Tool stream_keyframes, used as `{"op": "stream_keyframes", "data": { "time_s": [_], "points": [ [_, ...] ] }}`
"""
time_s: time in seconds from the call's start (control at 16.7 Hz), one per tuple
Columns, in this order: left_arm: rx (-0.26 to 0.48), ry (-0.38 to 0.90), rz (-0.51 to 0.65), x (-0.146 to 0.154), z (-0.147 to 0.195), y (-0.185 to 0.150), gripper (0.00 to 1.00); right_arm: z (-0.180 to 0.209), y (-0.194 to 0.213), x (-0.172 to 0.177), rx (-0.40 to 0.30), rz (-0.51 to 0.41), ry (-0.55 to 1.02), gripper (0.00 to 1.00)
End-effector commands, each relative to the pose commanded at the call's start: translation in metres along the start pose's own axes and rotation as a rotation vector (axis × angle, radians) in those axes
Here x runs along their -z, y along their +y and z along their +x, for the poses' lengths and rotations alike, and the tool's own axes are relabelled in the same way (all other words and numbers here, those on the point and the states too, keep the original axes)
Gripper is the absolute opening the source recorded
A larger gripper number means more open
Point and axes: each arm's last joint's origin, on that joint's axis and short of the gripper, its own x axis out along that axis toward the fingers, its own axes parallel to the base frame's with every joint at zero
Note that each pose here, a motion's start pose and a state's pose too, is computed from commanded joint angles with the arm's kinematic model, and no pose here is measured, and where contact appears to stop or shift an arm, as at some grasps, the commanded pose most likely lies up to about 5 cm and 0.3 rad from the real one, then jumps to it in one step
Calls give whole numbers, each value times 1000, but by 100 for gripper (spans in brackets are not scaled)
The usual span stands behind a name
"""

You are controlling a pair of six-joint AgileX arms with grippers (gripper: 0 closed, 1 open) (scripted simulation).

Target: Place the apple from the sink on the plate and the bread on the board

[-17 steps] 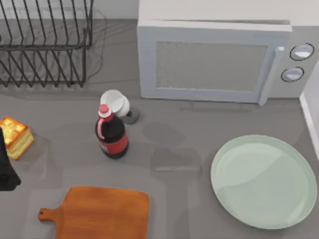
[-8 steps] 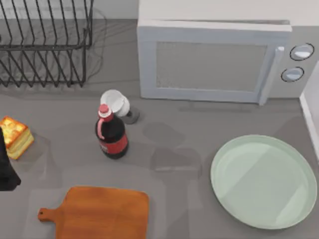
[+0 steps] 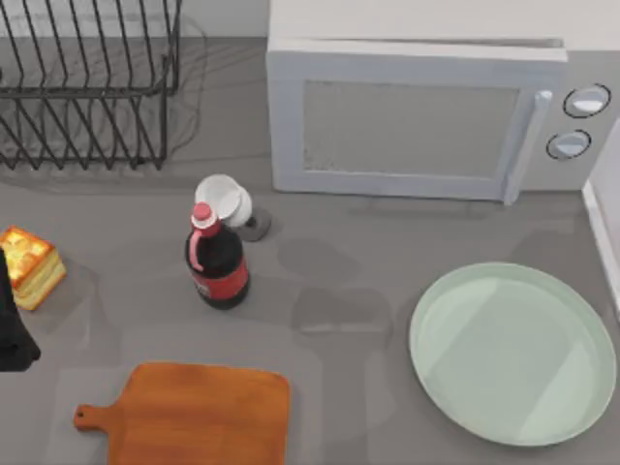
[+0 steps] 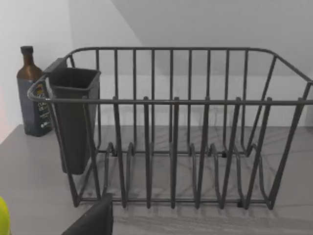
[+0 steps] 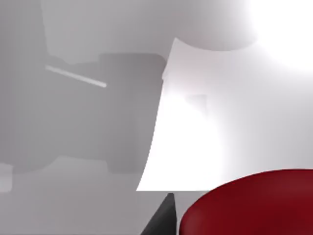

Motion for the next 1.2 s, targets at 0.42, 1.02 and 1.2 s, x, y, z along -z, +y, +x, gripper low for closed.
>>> {"op": "stream_keyframes", "data": {
  "time_s": [0.42,1.02,1.2],
  "points": [
    [0,0,0,0,0,0,100,-47,20,11,4,176,-23,0],
    [0,0,0,0,0,0,100,-91,142,60,6,337,75,0],
    [0,0,0,0,0,0,100,-96,191,76,12,262,79,0]
  ]
}}
